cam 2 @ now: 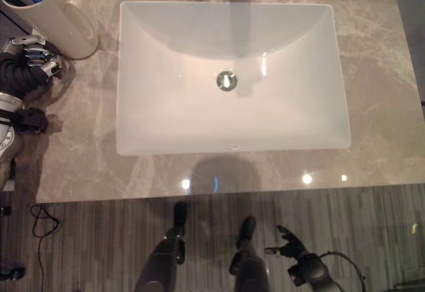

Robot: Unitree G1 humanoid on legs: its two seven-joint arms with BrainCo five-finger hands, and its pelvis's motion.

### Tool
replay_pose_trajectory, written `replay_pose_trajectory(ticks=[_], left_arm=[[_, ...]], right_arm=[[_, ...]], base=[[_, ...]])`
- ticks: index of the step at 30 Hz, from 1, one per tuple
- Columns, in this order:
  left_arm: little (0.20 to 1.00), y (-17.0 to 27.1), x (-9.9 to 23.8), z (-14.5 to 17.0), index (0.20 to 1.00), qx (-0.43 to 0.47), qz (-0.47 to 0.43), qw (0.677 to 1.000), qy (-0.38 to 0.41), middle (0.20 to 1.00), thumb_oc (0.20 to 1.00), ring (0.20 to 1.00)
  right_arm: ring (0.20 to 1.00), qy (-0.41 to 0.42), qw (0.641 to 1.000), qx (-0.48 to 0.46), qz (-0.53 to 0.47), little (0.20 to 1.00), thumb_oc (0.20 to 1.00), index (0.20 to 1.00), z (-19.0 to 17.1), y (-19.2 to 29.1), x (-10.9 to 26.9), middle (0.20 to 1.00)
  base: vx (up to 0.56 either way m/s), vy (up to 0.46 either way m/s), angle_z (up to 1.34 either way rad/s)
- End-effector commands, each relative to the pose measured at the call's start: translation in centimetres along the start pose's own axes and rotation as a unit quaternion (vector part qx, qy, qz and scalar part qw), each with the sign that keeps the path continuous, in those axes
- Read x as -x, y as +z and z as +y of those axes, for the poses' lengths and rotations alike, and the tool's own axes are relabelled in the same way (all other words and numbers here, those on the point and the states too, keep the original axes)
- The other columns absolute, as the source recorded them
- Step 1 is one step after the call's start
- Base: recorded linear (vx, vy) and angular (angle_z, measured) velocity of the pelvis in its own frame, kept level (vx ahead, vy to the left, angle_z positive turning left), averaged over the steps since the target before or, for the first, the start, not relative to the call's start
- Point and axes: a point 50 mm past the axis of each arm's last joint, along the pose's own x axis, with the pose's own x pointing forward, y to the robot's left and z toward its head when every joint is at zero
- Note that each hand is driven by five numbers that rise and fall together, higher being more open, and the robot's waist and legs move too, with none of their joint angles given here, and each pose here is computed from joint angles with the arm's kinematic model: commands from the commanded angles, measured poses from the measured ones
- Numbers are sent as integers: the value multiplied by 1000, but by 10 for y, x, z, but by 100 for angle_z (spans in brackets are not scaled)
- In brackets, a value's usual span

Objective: Put brush and paste in cup on sink, flatten towel.

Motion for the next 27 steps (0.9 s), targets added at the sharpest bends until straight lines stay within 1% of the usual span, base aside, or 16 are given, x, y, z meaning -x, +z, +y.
replay_pose_trajectory(ticks=[1, 12, 19, 27], left_arm=[[200, -16, 2, -2, 200, -3, 27, 999, 18, 200, 200, 200], [200, -15, -11, 2, 200, -7, 30, 999, 43, 200, 200, 200], [200, -11, -22, 4, 200, 4, 25, 997, 75, 200, 200, 200], [200, -12, -23, 4, 200, 7, 24, 995, 99, 200, 200, 200]], right_arm=[[1000, -7, 1000, 13, -1, 1000, 1000, 1000, -7, -2, 4, 1000], [1000, -10, 1000, 15, 2, 1000, 1000, 1000, -10, -4, 6, 1000], [1000, -9, 1000, 14, -4, 1000, 1000, 1000, -8, -1, 4, 1000], [1000, -6, 1000, 12, -3, 1000, 1000, 1000, -5, 0, 2, 1000]], base=[[2, 27, -3], [9, 6, -10], [21, -1, -7], [6, -3, -2]])
